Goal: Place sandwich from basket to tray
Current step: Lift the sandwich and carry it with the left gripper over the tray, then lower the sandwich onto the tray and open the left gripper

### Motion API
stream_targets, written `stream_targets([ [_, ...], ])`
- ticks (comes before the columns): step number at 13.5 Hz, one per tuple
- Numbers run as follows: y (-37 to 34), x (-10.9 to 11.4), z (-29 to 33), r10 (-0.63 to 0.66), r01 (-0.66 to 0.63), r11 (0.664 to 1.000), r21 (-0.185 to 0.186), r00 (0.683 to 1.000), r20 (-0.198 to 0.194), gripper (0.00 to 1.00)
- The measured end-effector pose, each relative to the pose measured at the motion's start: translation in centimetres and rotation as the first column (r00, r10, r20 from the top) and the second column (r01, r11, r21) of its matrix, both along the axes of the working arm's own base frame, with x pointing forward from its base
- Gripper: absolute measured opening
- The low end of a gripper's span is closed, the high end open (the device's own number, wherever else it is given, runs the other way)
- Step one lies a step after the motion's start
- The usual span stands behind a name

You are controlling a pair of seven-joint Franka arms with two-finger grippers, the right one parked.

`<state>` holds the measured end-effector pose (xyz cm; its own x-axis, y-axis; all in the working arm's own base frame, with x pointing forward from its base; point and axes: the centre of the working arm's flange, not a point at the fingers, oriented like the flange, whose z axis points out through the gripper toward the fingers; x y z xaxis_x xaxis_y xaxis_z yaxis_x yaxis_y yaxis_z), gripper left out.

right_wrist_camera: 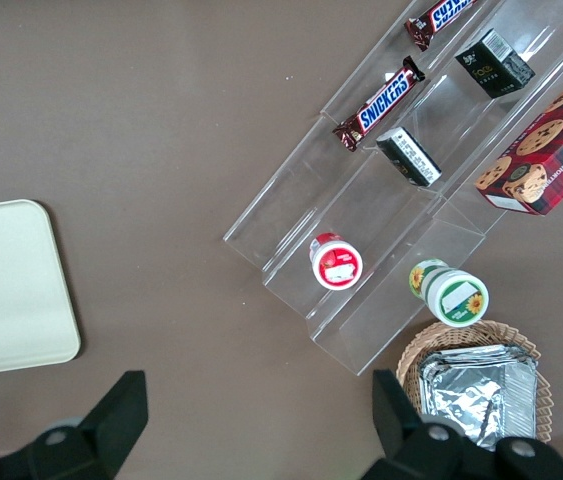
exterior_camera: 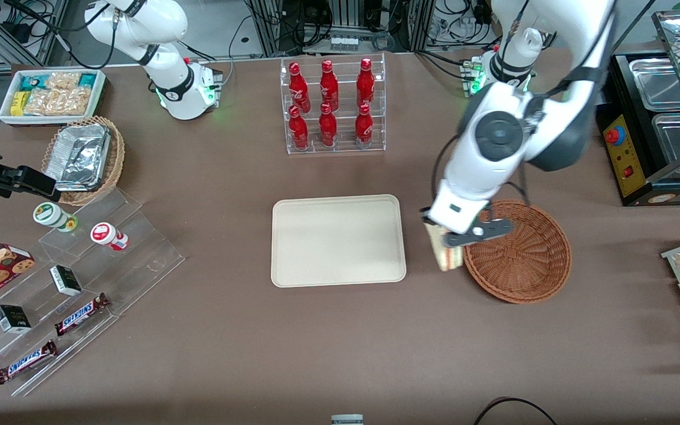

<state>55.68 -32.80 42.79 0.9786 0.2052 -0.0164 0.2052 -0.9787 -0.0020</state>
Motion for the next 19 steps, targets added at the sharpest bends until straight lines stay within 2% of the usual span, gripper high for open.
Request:
stream_targets([
  [6, -12.3, -2.1, -6.0, -0.069, 0.069, 0.998, 0.003, 0.998, -0.014, 0.15],
  [9, -17.1, -3.7, -9.1, -0.102, 0.103, 0.995, -0.018, 0.995, 0.01, 0.15],
  [14, -20.9, -6.2, -13.6, -0.16, 0.16, 0.987, -0.028, 0.987, 0.021, 0.15],
  [19, -21.0, -6.5, -17.6, -0.173, 0.173, 0.985, -0.004, 0.985, -0.008, 0.15],
])
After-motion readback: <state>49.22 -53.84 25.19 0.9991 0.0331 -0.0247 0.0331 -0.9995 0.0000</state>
